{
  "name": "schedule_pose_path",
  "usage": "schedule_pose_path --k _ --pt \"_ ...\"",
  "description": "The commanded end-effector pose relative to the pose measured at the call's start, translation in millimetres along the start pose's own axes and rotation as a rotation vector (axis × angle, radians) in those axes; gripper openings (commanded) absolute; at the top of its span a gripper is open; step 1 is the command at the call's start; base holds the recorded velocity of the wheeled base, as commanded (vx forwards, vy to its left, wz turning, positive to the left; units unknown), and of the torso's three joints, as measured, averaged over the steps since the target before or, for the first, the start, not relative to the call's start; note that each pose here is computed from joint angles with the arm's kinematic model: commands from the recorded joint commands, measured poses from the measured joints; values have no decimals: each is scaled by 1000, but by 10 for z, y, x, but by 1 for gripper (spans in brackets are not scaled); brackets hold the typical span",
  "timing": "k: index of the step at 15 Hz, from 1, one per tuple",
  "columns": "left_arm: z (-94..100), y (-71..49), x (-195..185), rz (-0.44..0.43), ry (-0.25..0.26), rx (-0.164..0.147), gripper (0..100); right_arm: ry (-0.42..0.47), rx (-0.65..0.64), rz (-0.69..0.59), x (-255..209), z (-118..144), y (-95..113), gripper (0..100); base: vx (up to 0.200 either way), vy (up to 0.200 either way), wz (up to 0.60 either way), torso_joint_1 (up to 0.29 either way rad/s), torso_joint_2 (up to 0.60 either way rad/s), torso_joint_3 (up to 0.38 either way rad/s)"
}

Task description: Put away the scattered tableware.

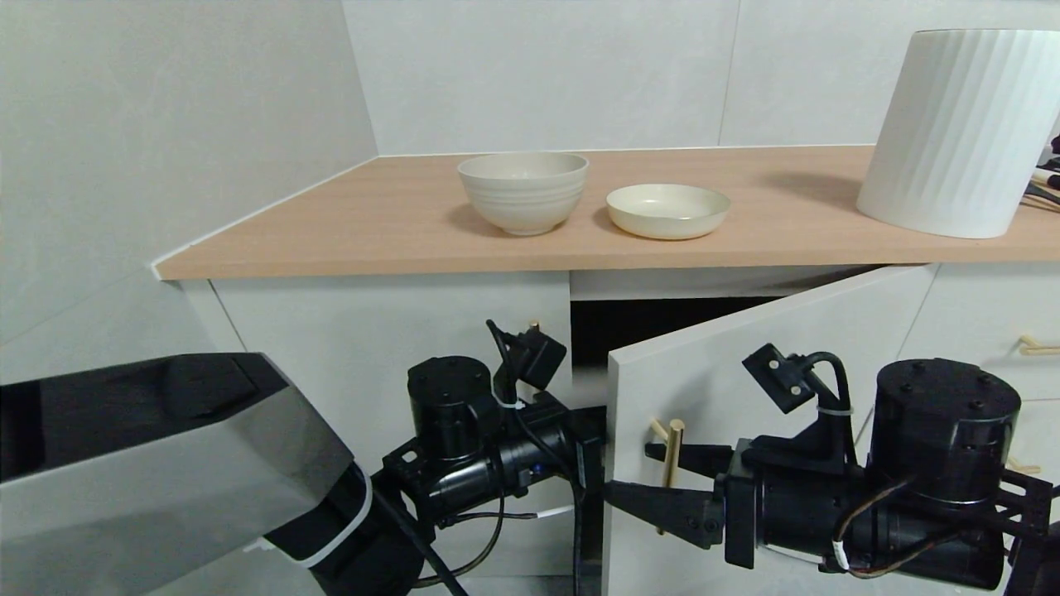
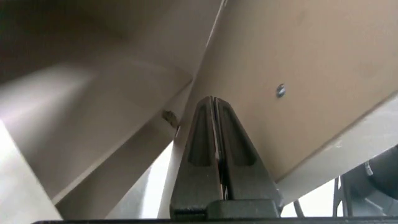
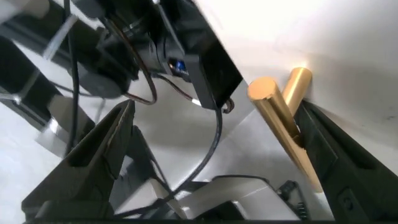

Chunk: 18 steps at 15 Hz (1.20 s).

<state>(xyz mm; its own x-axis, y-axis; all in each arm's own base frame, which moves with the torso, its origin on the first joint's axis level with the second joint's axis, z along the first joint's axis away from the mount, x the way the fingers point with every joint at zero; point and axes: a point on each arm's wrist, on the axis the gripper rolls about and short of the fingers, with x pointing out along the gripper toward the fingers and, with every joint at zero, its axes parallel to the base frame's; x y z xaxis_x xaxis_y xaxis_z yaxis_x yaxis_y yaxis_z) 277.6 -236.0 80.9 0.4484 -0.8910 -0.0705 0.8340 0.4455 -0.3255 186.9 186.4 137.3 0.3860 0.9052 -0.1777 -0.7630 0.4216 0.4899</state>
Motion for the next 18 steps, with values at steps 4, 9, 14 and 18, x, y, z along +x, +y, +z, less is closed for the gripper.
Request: schedule_pose_path --k 4,9,14,18 --pt "-41 -21 28 -10 7 1 0 30 -99 -106 -87 -121 -141 100 0 0 0 0 0 0" --pt "-69 -15 36 -9 14 -2 0 -3 -102 -151 -209 -53 -209 100 0 0 0 0 0 0" --pt "-9 -77 23 -33 -40 26 0 -35 -113 -410 -595 -21 -78 100 0 0 0 0 0 0" --pt "-23 -88 31 -35 -33 23 0 -13 -117 -459 -1009 -96 229 100 0 0 0 0 0 0"
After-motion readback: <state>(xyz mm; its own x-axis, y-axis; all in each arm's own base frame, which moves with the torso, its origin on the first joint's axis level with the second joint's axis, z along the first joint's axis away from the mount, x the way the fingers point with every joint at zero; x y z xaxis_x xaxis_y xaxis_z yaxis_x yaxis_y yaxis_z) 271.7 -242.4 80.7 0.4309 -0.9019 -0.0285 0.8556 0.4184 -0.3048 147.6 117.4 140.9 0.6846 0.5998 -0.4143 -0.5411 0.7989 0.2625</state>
